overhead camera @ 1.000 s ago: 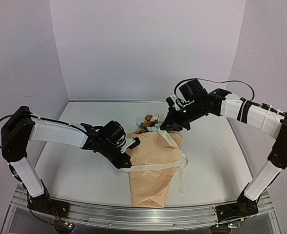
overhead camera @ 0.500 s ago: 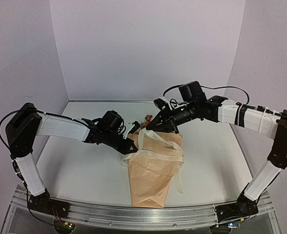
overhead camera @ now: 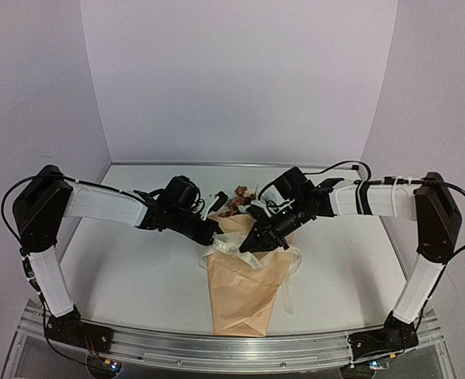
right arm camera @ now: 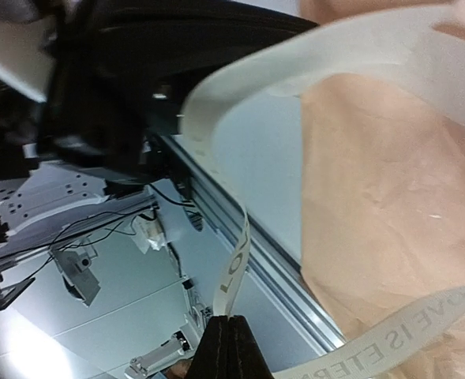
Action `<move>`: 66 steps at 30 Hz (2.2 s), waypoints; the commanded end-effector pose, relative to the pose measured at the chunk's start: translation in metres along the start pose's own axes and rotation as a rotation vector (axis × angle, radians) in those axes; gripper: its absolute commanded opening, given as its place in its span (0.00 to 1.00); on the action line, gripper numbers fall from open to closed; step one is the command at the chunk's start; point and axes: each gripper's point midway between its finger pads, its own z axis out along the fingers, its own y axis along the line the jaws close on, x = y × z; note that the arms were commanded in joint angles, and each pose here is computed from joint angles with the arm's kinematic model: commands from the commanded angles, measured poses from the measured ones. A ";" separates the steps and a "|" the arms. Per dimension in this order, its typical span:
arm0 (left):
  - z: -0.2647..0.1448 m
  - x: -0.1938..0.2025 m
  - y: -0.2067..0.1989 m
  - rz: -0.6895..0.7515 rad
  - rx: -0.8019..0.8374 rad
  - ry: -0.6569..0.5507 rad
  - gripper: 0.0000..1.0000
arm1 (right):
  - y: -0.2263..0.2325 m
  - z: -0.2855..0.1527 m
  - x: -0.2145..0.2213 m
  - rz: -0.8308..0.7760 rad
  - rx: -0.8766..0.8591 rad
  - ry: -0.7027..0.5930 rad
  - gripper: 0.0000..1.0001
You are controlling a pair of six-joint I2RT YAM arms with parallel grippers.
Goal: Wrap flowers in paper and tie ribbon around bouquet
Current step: Cross the ribbon over the folded bouquet.
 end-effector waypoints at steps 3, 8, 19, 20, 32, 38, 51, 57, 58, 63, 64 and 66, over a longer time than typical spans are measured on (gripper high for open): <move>-0.027 -0.041 -0.025 0.056 0.053 -0.115 0.00 | -0.053 0.000 0.011 -0.027 0.274 0.017 0.00; -0.037 -0.046 -0.033 0.072 0.074 -0.139 0.00 | -0.077 -0.003 0.024 -0.037 0.468 0.086 0.00; -0.046 -0.041 -0.040 0.082 0.096 -0.132 0.00 | -0.107 -0.019 -0.013 -0.048 0.705 -0.117 0.00; -0.048 -0.043 -0.041 0.085 0.093 -0.140 0.00 | -0.107 -0.021 -0.014 -0.056 0.722 -0.127 0.00; -0.045 -0.049 -0.029 0.075 0.026 -0.154 0.00 | -0.095 -0.018 0.026 -0.189 0.752 -0.015 0.00; -0.043 -0.048 -0.028 0.075 0.027 -0.152 0.00 | -0.099 -0.022 0.040 -0.217 0.771 0.009 0.00; -0.039 -0.012 -0.040 0.047 0.130 -0.035 0.00 | -0.080 -0.015 -0.010 -0.252 0.825 -0.152 0.00; -0.032 0.013 -0.043 0.008 0.168 0.037 0.00 | -0.079 -0.009 -0.028 -0.295 0.881 -0.238 0.00; -0.030 0.017 -0.043 -0.001 0.172 0.047 0.00 | -0.078 -0.007 -0.030 -0.298 0.880 -0.248 0.00; -0.020 0.034 -0.033 -0.054 0.139 0.093 0.00 | -0.074 0.000 -0.035 -0.332 0.880 -0.267 0.00; -0.019 0.034 -0.031 -0.061 0.132 0.092 0.00 | -0.074 0.000 -0.035 -0.336 0.883 -0.269 0.00; -0.019 0.034 -0.030 -0.076 0.124 0.089 0.00 | -0.075 0.000 -0.036 -0.343 0.893 -0.274 0.00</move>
